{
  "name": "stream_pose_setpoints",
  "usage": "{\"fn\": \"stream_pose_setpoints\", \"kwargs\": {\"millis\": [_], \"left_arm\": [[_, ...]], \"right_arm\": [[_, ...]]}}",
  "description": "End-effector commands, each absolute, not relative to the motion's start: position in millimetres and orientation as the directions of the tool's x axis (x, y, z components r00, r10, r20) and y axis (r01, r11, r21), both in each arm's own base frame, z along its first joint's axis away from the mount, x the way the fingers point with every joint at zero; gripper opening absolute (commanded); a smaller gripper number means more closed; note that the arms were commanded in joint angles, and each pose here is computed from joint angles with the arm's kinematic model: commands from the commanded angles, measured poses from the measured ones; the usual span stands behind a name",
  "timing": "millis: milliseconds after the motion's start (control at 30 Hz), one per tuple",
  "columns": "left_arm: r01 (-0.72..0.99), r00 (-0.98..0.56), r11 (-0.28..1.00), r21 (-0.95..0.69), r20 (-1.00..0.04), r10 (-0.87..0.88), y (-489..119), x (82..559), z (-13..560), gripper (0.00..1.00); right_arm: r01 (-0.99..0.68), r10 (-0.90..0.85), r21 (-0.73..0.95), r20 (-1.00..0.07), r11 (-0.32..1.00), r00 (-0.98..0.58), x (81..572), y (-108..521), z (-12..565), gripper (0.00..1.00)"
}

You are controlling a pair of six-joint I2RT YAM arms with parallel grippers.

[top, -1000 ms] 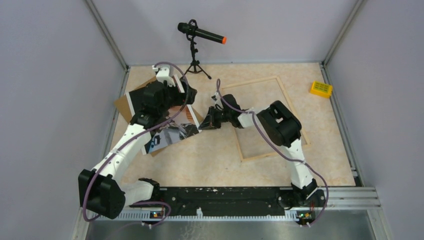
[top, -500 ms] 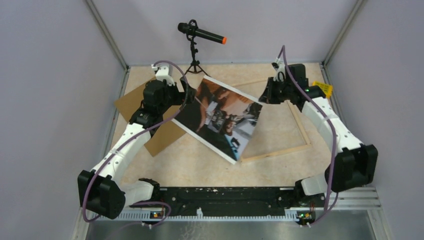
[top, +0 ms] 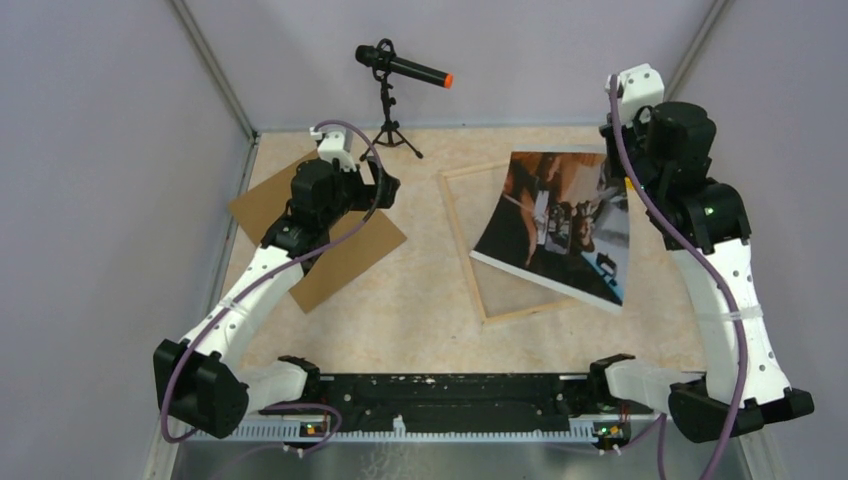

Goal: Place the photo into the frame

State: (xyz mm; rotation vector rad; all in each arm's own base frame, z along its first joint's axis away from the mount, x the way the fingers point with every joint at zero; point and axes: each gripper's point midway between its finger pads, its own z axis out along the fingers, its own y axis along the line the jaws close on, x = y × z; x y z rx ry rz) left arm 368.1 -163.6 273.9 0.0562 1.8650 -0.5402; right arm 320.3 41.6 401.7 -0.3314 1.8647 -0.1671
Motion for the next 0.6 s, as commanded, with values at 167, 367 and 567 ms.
{"fn": "stream_pose_setpoints", "kwargs": {"millis": [167, 367, 567], "left_arm": [[0.316, -0.299, 0.888, -0.335, -0.923, -0.242, -164.0, 369.1, 299.8, 0.99], [0.256, -0.287, 0.910, -0.327, -0.924, -0.251, -152.8, 372.3, 299.9, 0.99], [0.226, -0.281, 0.920, -0.321, -0.925, -0.254, -145.9, 375.7, 300.8, 0.99]], "right_arm": [[-0.219, -0.689, -0.664, -0.722, 0.714, -0.058, 330.2, 115.6, 451.3, 0.00], [-0.217, -0.699, -0.691, -0.714, 0.690, 0.052, 325.8, 159.2, 473.3, 0.00], [-0.505, -0.760, -0.762, -0.588, 0.406, 0.275, 279.0, 246.7, 418.2, 0.00]]}}
